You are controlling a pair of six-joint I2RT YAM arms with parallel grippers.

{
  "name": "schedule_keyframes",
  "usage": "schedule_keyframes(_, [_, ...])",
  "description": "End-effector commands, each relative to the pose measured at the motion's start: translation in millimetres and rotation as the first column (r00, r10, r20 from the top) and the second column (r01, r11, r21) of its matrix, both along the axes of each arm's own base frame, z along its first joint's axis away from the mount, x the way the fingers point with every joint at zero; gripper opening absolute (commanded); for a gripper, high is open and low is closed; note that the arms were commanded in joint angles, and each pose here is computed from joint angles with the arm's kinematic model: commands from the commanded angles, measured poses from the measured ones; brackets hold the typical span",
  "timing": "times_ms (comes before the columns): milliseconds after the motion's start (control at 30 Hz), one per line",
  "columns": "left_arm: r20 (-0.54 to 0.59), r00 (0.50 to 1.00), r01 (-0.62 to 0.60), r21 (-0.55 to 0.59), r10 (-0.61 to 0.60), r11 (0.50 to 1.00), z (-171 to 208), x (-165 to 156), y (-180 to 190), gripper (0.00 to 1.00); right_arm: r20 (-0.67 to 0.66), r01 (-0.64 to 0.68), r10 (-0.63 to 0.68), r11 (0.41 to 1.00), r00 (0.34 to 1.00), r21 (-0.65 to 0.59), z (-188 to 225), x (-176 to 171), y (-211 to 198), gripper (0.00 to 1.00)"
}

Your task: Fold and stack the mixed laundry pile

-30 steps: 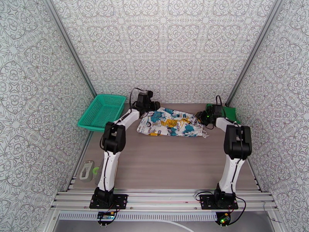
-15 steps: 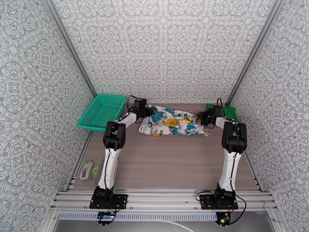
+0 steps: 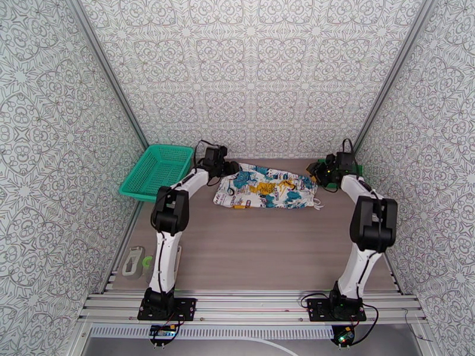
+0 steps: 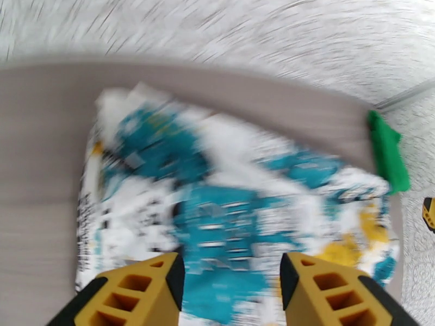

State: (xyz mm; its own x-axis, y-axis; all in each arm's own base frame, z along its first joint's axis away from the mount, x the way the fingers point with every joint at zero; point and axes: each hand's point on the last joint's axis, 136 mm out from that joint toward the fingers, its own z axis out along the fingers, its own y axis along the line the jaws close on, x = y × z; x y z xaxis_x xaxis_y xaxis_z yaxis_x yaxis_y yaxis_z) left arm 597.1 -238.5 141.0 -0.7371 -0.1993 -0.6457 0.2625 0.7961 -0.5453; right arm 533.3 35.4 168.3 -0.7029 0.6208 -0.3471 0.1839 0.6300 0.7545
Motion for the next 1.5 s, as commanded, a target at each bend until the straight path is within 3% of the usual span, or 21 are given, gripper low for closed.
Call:
schedule_keyframes(0, [-0.011, 0.999, 0.051, 0.033, -0.05, 0.998, -10, -8, -21, 0.51, -0.11, -0.079, 0.07, 0.994, 0.991, -0.075, -42, -14, 27, 0.45])
schedule_keyframes(233, [-0.103, 0.993, 0.05, -0.007, -0.05, 0.999, -65, -8, -28, 0.45, -0.211, -0.11, 0.084, 0.987, 0.974, -0.115, -95, -7, 29, 0.44])
schedule_keyframes(500, [-0.23, 0.973, -0.001, 0.003, 0.001, 1.0, -118, -47, 7, 0.43, -0.366, -0.131, 0.058, 0.976, 0.929, -0.176, -144, -27, 18, 0.43])
schedule_keyframes(800, [-0.273, 0.962, -0.007, 0.035, 0.017, 0.999, -119, -110, 29, 0.42, -0.421, -0.138, 0.047, 0.972, 0.906, -0.188, -154, -73, 16, 0.43])
schedule_keyframes(1067, [-0.306, 0.952, 0.004, 0.062, 0.015, 0.998, -119, -175, 37, 0.42, -0.452, -0.153, 0.053, 0.97, 0.891, -0.187, -157, -134, 18, 0.43])
schedule_keyframes(1333, [-0.328, 0.944, -0.014, 0.087, 0.041, 0.996, -111, -240, 48, 0.42, -0.458, -0.184, 0.063, 0.957, 0.886, -0.226, -145, -195, 17, 0.43])
schedule_keyframes(1467, [-0.309, 0.949, -0.021, 0.109, 0.054, 0.994, -95, -257, 53, 0.43, -0.438, -0.19, 0.069, 0.952, 0.896, -0.239, -132, -210, 17, 0.43])
